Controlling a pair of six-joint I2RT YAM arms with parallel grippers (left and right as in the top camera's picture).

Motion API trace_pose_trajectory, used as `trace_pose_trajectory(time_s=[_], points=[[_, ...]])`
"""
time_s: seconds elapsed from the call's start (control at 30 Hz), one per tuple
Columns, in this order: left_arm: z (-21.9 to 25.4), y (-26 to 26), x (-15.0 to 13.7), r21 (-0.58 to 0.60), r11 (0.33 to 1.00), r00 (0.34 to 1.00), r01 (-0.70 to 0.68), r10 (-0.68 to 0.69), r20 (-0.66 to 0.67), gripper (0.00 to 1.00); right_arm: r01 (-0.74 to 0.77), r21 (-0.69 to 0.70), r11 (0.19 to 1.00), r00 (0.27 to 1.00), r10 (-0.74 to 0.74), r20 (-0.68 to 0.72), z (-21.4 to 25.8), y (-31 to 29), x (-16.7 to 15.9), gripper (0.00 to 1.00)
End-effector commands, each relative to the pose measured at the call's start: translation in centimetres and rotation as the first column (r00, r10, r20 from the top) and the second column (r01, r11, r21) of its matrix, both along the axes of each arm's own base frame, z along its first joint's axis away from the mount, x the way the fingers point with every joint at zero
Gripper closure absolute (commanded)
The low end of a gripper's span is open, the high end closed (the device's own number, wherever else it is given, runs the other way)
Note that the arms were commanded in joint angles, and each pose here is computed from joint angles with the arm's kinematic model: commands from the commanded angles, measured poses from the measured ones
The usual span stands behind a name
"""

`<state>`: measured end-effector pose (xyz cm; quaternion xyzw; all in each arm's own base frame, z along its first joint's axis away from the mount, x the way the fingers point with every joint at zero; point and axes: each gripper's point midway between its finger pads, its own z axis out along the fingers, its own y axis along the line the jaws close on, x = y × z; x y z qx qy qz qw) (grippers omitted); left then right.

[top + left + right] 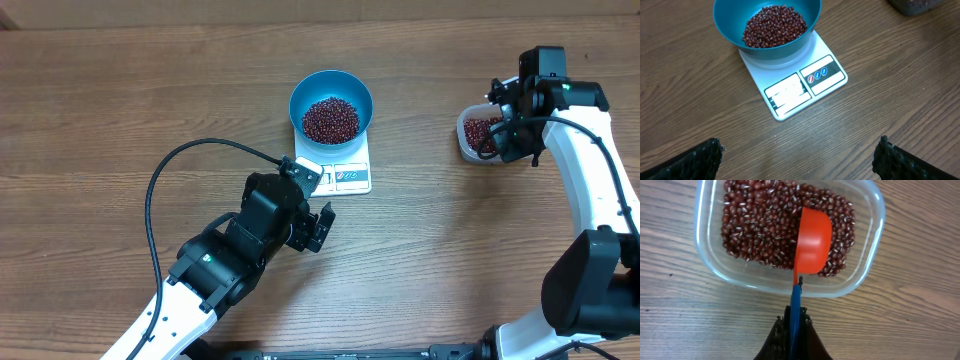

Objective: Scoop item into bowl and weigh 150g on scale
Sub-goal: 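Lower the scoop into the beans in the tub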

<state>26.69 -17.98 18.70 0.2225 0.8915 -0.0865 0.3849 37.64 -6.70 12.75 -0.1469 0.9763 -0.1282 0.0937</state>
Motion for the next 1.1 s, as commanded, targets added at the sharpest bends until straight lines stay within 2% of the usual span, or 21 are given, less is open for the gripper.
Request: trace_pose_trajectory(time_s=[0.0,0.2,0.47,1.07], points=[[-0.3,-0.1,0.0,0.008,1.0,1.0,0.015,-0.015,-0.006,0.0,0.026,-0.043,0.999,1.0,-0.026,-0.009,-0.3,-1.0,-0.1,0.96],[-0.3,-0.1,0.0,0.008,1.0,1.0,0.015,-0.015,-0.006,0.0,0.022,-0.027,0.999,0.999,-0.023,-0.024,-0.5,-0.7,-0.4,0.96],[-0.3,-0.1,0.0,0.008,1.0,1.0,0.015,-0.015,-0.006,0.0,-0.006,0.104,0.995,0.999,0.01,-0.031,-1.2,1.6,-0.3,0.96],[-0.3,-0.1,0.0,0.008,1.0,1.0,0.015,-0.015,-0.006,0.01,-0.082,0.274,0.958,0.996,0.087,-0.008,-1.3,4.8,-0.1,0.96]])
